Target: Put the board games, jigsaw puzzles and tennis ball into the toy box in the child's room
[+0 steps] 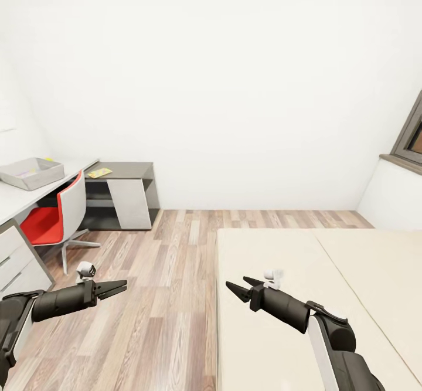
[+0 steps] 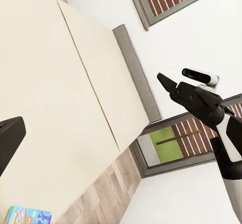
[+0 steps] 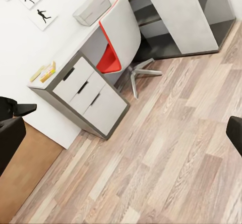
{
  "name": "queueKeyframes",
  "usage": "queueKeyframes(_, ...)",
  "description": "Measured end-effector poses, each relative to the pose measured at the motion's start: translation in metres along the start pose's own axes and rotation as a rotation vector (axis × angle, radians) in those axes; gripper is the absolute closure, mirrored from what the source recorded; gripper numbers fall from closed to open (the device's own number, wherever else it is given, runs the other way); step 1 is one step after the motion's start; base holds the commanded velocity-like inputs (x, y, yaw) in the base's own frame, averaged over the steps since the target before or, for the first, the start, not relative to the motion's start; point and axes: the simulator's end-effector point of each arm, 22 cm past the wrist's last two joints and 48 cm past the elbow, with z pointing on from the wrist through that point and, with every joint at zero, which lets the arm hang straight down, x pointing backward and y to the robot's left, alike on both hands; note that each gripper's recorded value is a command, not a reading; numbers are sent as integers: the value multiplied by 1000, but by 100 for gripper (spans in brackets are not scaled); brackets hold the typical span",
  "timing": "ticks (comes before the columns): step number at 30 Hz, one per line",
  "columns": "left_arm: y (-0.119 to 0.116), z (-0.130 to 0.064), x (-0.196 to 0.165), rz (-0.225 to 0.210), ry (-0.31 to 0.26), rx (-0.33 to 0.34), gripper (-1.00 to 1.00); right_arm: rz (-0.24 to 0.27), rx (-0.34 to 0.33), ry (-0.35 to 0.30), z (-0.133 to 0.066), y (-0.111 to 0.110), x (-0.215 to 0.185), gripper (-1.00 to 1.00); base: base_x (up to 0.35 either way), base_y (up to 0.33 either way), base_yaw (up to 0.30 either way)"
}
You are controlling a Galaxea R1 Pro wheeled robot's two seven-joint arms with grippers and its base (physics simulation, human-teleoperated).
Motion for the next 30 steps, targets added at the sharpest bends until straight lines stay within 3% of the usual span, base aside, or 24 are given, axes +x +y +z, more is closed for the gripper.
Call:
queueKeyframes(15,0,0,0,1,0,0,-100,3,49,-4,0,-11,-1,-100,0,0,0)
queueKeyframes(30,0,0,0,0,0,0,-100,9,54,-10,-1,-12,-2,-100,0,0,0)
